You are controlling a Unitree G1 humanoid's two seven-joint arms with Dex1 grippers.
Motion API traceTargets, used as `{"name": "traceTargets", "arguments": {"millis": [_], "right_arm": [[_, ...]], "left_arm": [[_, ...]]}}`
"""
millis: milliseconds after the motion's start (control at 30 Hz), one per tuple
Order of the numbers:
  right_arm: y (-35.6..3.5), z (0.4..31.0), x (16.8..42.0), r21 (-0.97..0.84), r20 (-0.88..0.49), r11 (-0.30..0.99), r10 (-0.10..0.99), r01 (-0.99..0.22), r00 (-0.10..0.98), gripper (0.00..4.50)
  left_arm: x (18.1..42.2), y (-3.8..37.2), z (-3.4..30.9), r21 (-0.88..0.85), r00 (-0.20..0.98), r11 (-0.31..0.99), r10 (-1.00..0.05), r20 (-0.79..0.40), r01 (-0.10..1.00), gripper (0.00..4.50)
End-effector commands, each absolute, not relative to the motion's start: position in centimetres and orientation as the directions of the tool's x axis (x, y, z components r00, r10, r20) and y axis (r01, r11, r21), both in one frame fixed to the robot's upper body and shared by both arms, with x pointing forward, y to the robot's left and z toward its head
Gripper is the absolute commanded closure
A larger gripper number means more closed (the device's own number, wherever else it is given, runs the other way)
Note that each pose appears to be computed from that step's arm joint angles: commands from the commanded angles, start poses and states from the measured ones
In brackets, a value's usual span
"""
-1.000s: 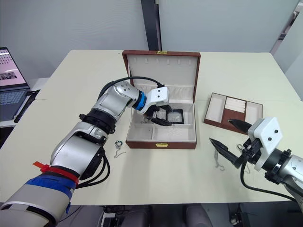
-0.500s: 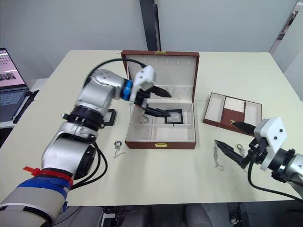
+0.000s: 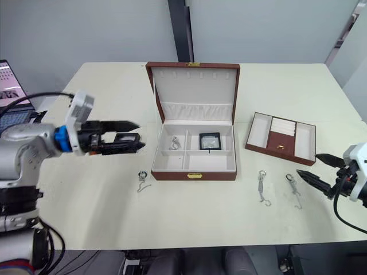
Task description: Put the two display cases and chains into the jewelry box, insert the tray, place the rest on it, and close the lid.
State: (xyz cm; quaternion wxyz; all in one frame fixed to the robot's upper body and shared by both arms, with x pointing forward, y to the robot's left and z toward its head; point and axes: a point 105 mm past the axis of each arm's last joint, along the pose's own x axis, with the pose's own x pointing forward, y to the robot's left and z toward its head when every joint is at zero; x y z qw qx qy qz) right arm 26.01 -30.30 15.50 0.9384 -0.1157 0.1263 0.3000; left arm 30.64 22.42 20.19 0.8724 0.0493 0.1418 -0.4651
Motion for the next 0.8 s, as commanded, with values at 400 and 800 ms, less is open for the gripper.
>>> {"name": "traceTargets", "arguments": {"millis": [400, 800], "right_arm": [[-33.3, 14.8, 27.0, -0.175, -0.366, 0.791, 0.501, -0.586, 0.784, 0.0], [-34.3, 13.7, 26.7, -0.18, -0.4, 0.807, 0.463, -0.563, 0.791, 0.0]], "left_arm": [[25.7, 34.2, 17.8, 0.111, 0.85, 0.89, -0.375, -0.37, 0.441, 0.03], [24.5, 37.3, 16.2, 0.169, 0.898, 0.931, -0.244, -0.367, 0.323, 0.03]]}}
